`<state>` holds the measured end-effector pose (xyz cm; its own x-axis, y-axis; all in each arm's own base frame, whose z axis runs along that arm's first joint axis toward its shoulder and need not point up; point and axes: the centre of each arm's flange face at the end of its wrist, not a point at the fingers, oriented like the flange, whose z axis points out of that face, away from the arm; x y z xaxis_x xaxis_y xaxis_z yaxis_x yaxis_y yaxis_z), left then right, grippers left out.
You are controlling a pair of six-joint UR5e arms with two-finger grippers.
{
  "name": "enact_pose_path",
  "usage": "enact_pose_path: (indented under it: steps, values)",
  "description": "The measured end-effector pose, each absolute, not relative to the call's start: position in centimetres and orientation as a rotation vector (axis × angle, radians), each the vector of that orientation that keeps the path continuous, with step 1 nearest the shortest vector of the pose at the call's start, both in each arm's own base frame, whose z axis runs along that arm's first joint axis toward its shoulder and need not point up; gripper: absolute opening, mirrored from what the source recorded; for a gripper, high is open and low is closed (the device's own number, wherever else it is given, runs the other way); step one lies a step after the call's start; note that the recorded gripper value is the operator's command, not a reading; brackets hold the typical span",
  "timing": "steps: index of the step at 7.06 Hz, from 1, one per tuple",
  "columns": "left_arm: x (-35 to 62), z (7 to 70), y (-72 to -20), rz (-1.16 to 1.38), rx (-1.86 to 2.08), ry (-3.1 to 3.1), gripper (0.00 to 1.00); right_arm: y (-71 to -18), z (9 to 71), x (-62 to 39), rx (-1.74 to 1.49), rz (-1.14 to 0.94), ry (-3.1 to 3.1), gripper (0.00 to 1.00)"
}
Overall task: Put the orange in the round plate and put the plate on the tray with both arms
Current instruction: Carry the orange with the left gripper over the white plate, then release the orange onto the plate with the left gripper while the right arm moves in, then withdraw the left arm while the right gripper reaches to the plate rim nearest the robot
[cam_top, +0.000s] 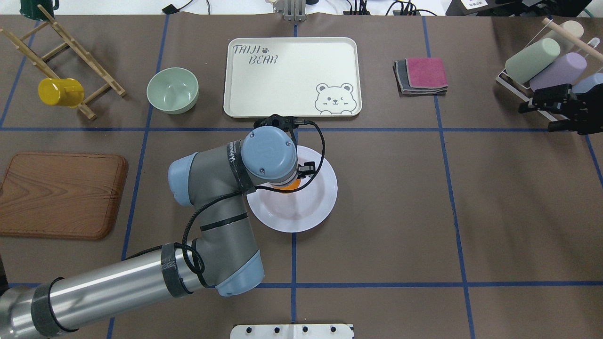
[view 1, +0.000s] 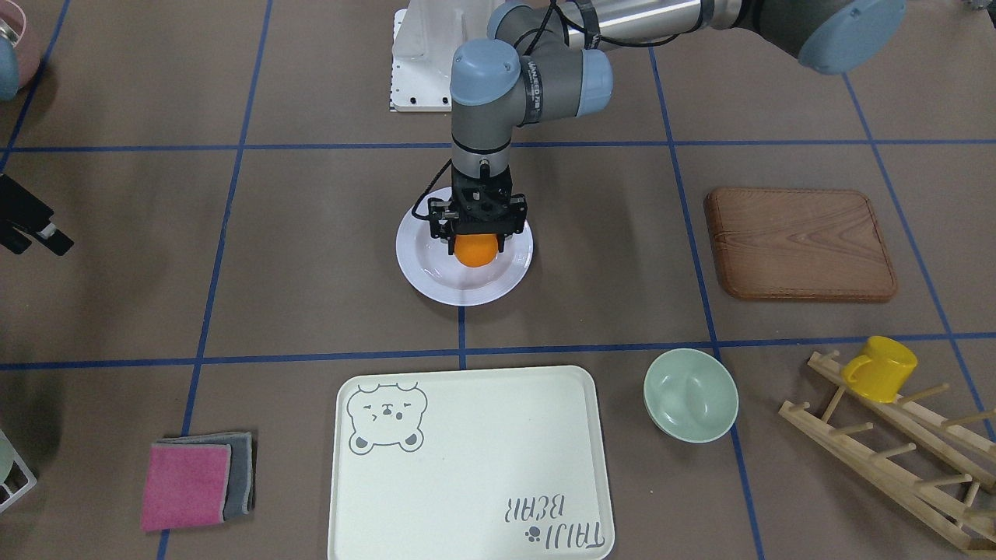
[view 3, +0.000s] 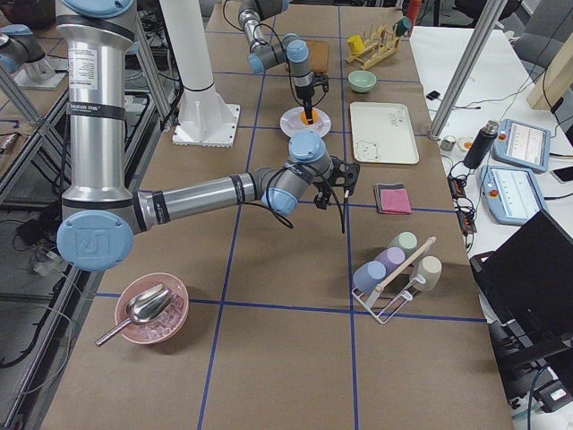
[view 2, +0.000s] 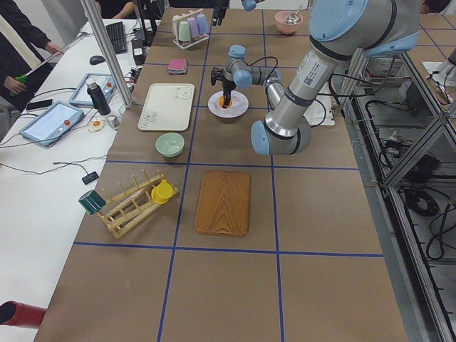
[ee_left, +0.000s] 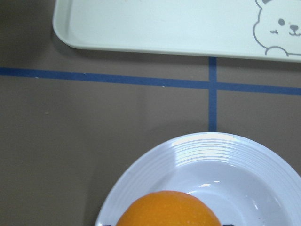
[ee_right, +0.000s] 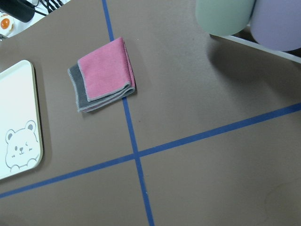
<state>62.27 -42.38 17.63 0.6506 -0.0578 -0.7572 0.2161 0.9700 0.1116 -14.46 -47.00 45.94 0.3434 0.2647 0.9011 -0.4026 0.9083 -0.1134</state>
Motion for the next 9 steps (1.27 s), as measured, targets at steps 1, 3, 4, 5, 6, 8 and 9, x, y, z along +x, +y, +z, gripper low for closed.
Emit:
enact_pose_path:
  steps: [1, 3, 4, 5, 6, 8, 9]
  values:
    - [62.7, 17.6, -42.1, -0.151, 0.202, 0.854, 0.98, -47.0, 45.0, -16.4, 0.146, 0.463, -1.160, 1.00]
    - [59.8, 15.4, -42.0, -0.112, 0.241, 0.875, 0.98, -46.4, 42.3, -19.9, 0.146, 0.533, -1.233, 1.00]
    - [55.8, 14.5, -43.4, -0.052, 0.268, 0.848, 0.98, -45.5, 40.5, -21.6, 0.140, 0.583, -1.272, 1.00]
    - [50.1, 15.5, -45.7, 0.021, 0.272, 0.812, 0.98, -44.3, 38.7, -23.4, 0.137, 0.637, -1.305, 1.00]
    - [43.0, 18.6, -48.3, 0.108, 0.278, 0.781, 0.98, -42.8, 37.2, -25.5, 0.140, 0.688, -1.332, 1.00]
    - [26.3, 27.3, -52.8, 0.318, 0.304, 0.695, 0.98, -39.7, 35.4, -29.4, 0.147, 0.771, -1.370, 1.00]
    - [17.9, 31.7, -54.0, 0.418, 0.318, 0.651, 0.98, -37.8, 34.8, -31.3, 0.155, 0.807, -1.387, 1.00]
